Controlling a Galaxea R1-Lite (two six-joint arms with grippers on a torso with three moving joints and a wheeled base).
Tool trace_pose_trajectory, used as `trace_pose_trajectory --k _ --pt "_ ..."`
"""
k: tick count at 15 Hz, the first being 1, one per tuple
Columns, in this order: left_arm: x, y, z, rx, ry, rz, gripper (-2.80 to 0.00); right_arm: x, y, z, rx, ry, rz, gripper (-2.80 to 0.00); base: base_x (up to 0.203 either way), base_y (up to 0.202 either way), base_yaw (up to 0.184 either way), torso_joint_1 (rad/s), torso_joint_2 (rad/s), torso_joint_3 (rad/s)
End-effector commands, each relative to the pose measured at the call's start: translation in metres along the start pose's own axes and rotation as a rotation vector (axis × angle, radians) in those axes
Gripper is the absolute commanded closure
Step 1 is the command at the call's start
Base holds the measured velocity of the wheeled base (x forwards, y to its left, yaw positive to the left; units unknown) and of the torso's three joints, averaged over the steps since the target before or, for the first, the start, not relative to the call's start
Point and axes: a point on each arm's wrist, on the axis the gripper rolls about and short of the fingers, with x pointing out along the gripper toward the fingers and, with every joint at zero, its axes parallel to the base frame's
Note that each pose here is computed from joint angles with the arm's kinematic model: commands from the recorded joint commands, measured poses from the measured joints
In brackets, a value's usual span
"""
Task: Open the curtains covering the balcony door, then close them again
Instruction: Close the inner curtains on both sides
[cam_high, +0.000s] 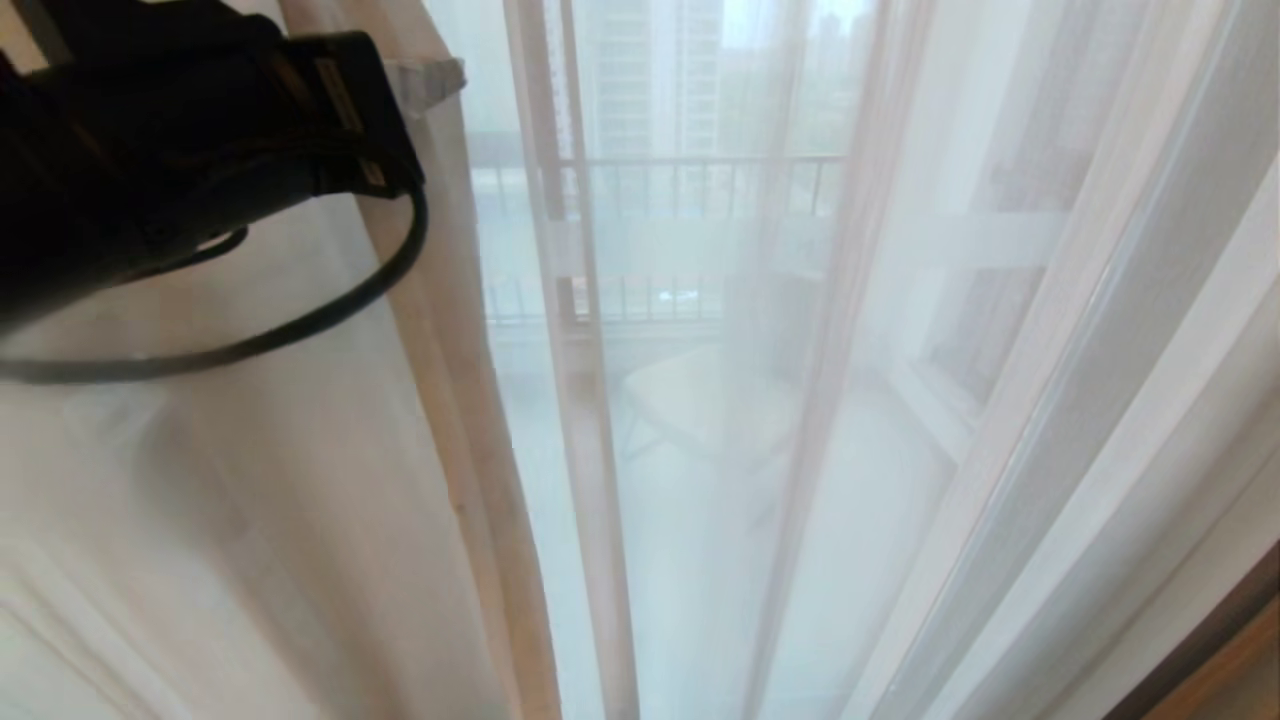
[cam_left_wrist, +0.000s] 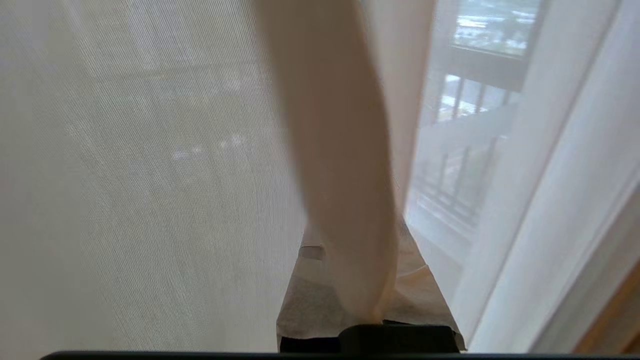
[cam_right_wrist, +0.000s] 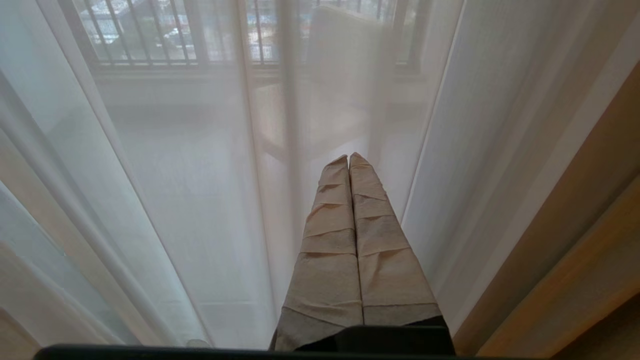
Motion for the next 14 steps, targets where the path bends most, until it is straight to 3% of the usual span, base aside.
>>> trace_pose_trajectory --k 1,7,10,14 --pt "0.020 -0.018 -0.010 -0.005 0.033 -0.060 0.00 0.000 0.000 0.000 0.000 0.000 0.000 0.00 0.000 0.000 0.000 0.000 0.00 0.000" --pt "0.039 -0.036 -0.021 -0.005 0.066 -0.106 0.00 0.000 0.000 0.000 0.000 0.000 0.000 0.00 0.000 0.000 0.000 0.000 0.00 0.000" --pt "0.041 -0.032 -0.023 -0.005 0.069 -0.032 0.00 0.000 0.000 0.000 0.000 0.000 -0.001 0.00 0.000 0.000 0.000 0.000 0.00 0.000" --pt "0.042 -0.009 -0.021 0.004 0.059 0.151 0.00 0.000 0.000 0.000 0.000 0.000 0.001 0.00 0.000 0.000 0.000 0.000 0.00 0.000"
